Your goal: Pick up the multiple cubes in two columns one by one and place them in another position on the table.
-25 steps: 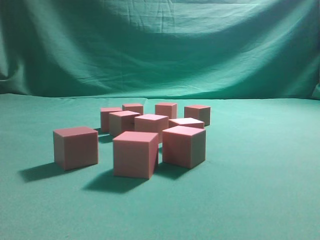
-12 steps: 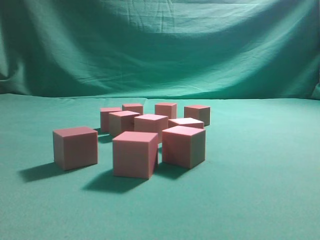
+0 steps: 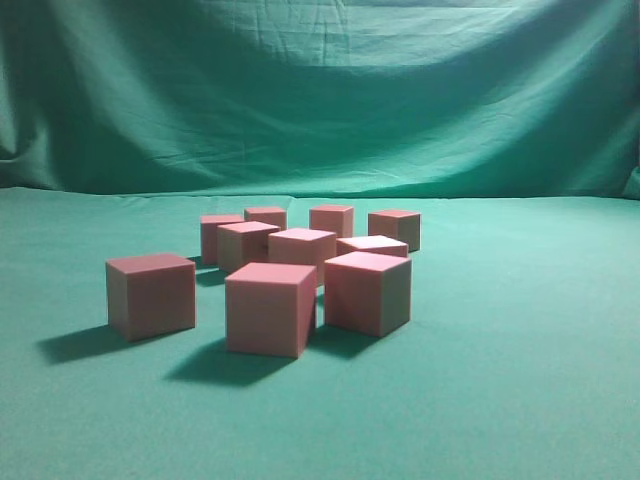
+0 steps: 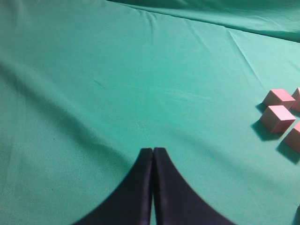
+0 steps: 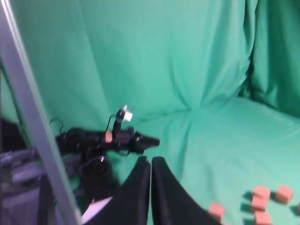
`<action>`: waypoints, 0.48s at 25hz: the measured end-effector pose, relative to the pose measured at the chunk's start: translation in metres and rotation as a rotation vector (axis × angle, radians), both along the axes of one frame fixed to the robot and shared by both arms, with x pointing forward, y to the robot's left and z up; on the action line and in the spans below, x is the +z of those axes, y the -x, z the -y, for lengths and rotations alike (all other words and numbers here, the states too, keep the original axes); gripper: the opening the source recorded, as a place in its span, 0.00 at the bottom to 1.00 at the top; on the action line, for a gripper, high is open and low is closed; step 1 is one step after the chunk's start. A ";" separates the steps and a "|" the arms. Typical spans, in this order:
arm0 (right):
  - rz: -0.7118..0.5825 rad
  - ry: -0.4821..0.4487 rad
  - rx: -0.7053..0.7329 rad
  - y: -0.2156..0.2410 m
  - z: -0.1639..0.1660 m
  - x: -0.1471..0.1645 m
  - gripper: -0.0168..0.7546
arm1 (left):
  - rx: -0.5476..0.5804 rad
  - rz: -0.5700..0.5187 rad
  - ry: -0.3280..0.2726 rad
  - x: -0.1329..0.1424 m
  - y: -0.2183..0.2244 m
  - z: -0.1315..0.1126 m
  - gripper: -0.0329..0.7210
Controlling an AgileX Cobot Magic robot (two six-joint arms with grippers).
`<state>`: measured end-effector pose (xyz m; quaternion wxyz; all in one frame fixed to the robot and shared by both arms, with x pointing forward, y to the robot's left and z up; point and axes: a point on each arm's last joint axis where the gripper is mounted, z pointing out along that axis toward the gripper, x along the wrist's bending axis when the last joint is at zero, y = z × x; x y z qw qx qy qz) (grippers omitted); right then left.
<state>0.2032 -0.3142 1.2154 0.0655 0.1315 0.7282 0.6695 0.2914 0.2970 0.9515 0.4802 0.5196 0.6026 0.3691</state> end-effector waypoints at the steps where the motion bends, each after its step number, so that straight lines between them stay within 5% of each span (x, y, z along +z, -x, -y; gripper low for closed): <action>1: -0.012 0.017 0.012 0.002 0.001 -0.003 0.02 | 0.000 0.000 0.000 0.000 0.000 0.000 0.04; 12: -0.116 0.151 0.007 -0.018 -0.034 -0.063 0.02 | 0.000 0.000 0.000 0.000 0.000 0.000 0.04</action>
